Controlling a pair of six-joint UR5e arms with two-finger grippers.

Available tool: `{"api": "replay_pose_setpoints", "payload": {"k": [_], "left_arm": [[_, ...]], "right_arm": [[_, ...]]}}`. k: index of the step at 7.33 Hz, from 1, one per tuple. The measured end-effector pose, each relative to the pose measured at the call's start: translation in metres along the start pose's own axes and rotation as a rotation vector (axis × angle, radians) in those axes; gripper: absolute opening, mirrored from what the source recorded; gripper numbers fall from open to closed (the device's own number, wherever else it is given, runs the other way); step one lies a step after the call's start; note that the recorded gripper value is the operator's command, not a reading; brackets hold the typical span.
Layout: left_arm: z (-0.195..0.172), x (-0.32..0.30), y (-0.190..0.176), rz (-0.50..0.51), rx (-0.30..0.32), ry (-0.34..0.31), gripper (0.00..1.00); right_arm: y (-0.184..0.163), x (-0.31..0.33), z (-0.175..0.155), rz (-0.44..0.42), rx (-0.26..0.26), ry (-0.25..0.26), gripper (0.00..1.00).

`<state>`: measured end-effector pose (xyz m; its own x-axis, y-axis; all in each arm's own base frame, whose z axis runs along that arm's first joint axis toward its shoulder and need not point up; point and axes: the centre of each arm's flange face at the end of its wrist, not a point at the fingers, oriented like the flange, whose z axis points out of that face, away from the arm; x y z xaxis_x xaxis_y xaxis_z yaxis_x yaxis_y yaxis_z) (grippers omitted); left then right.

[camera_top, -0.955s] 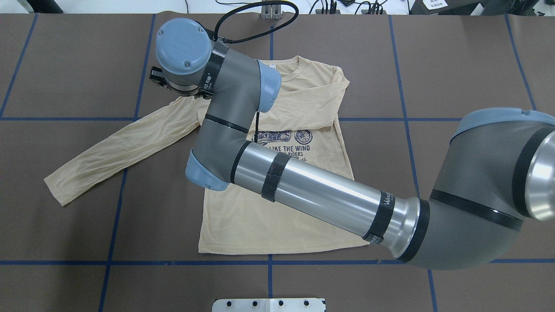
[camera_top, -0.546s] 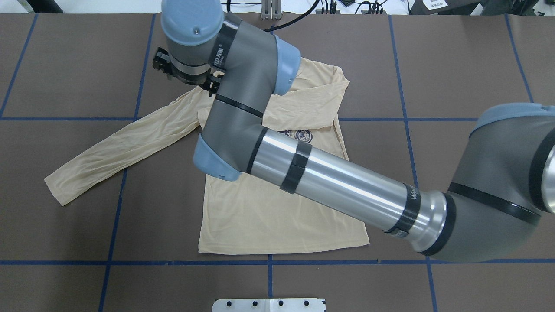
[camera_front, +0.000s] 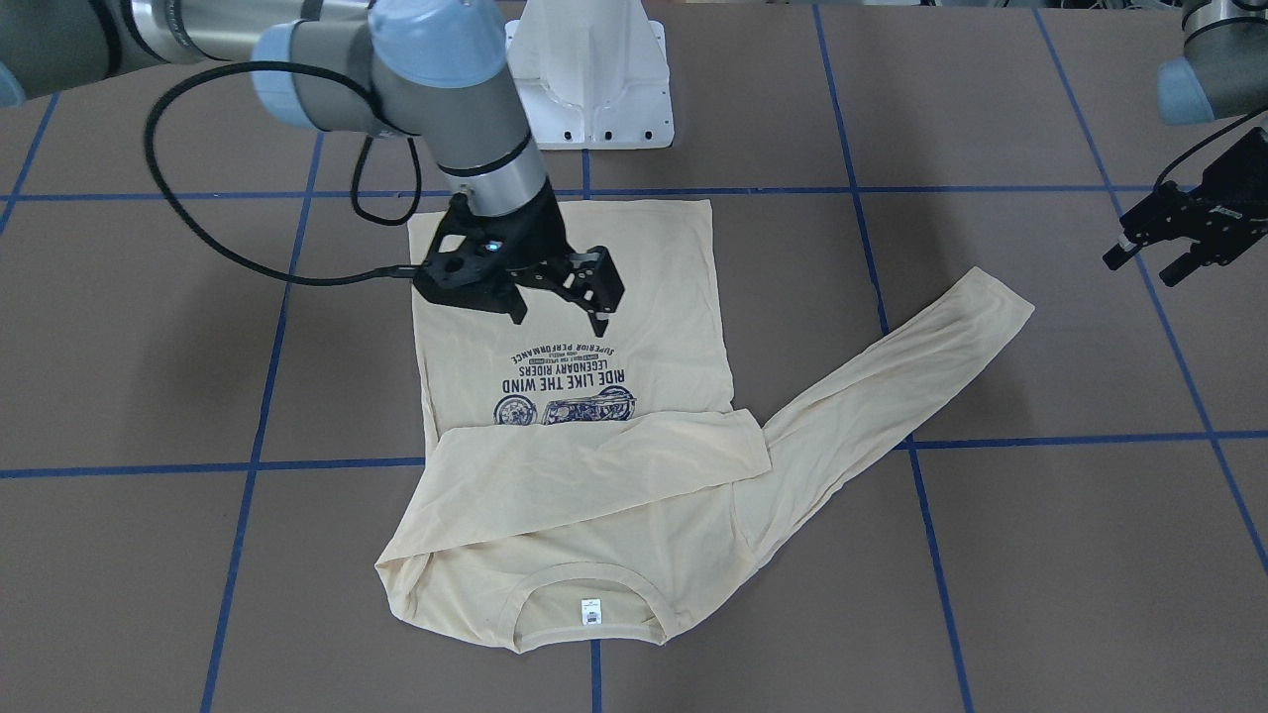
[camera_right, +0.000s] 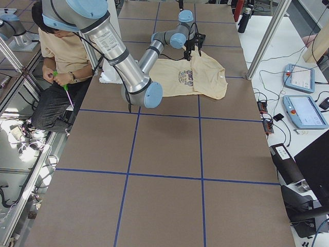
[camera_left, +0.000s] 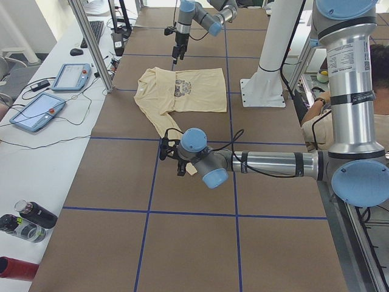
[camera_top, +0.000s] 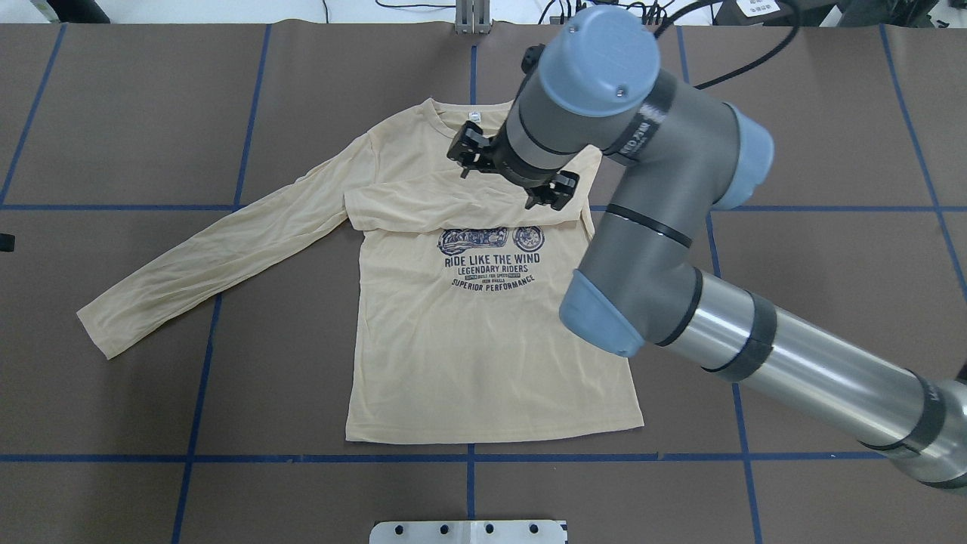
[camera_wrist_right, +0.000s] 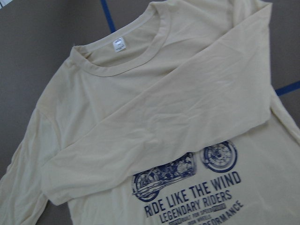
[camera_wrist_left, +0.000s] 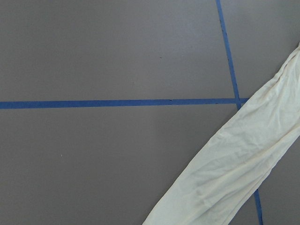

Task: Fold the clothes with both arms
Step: 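Release the sleeve and lift the right gripper away from the shirt, then lower the left gripper and grasp the cuff of the other sleeve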

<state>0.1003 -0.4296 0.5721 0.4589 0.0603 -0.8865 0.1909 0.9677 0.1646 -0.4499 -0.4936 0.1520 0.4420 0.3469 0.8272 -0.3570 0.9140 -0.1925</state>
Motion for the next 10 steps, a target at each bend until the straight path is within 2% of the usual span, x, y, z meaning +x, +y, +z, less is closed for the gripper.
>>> {"api": "replay_pose_setpoints", "payload": {"k": [1, 4, 10], "left_arm": [[0.014, 0.005, 0.005, -0.011, 0.009, -0.027, 0.97], [0.066, 0.022, 0.029, -0.016, -0.026, -0.083, 0.78], [0.111, 0.004, 0.036, -0.020, -0.093, -0.122, 0.55]], "right_arm": [[-0.008, 0.040, -0.011, 0.009, -0.007, 0.009, 0.93], [-0.018, 0.113, -0.025, 0.013, -0.023, 0.043, 0.93], [-0.017, 0.133, -0.027, 0.002, -0.017, 0.055, 0.93]]}}
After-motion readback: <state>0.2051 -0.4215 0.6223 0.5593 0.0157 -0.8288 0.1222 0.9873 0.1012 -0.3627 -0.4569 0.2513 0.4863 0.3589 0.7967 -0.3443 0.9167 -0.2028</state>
